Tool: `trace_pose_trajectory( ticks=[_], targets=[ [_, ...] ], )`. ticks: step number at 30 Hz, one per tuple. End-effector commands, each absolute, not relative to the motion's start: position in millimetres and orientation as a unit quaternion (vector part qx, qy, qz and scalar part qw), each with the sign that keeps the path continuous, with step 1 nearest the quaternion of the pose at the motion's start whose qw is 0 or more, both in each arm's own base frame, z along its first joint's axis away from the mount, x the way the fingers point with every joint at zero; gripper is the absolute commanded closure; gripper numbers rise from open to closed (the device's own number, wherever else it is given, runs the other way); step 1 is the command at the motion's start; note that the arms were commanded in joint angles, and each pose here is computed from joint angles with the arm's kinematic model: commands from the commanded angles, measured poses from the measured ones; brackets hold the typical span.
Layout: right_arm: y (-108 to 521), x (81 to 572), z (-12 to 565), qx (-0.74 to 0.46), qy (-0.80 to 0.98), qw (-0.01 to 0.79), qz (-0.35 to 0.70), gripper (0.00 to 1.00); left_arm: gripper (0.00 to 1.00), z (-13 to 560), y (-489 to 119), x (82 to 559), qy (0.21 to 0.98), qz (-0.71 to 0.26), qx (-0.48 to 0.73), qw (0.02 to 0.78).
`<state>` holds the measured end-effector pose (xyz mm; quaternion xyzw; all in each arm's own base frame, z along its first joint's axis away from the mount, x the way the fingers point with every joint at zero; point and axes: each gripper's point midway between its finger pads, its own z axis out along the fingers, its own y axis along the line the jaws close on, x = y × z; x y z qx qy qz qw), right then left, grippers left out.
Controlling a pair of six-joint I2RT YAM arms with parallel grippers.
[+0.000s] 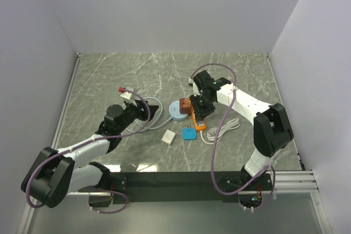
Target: Insert the plug
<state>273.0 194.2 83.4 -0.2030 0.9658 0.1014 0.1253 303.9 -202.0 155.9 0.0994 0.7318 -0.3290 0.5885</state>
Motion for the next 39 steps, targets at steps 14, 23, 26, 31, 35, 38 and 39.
trace_pose_trajectory(
  ticks=[14, 23, 26, 31, 35, 38, 39],
  targets=[
    [198, 261, 87, -0.201, 0.969, 0.107, 0.096, 1.00, 0.28, 171, -199, 314, 0.719, -0.322, 0.098, 0.607],
    [195, 267, 81, -0.200, 0.971, 0.103, 0.077, 1.00, 0.28, 171, -197, 314, 0.719, -0.323, 0.096, 0.608],
    [194, 271, 80, -0.200, 0.972, 0.104, 0.071, 1.00, 0.28, 171, -198, 313, 0.718, -0.324, 0.097, 0.609],
    [193, 277, 74, -0.196, 0.974, 0.100, 0.058, 1.00, 0.28, 169, -197, 314, 0.720, -0.323, 0.097, 0.607],
    [197, 281, 74, -0.198, 0.973, 0.099, 0.059, 1.00, 0.28, 169, -197, 314, 0.719, -0.324, 0.098, 0.606],
    [194, 279, 70, -0.196, 0.975, 0.094, 0.049, 1.00, 0.28, 168, -197, 314, 0.719, -0.324, 0.097, 0.607],
    [196, 278, 69, -0.196, 0.975, 0.094, 0.049, 1.00, 0.28, 169, -196, 314, 0.719, -0.324, 0.096, 0.607]
  ],
)
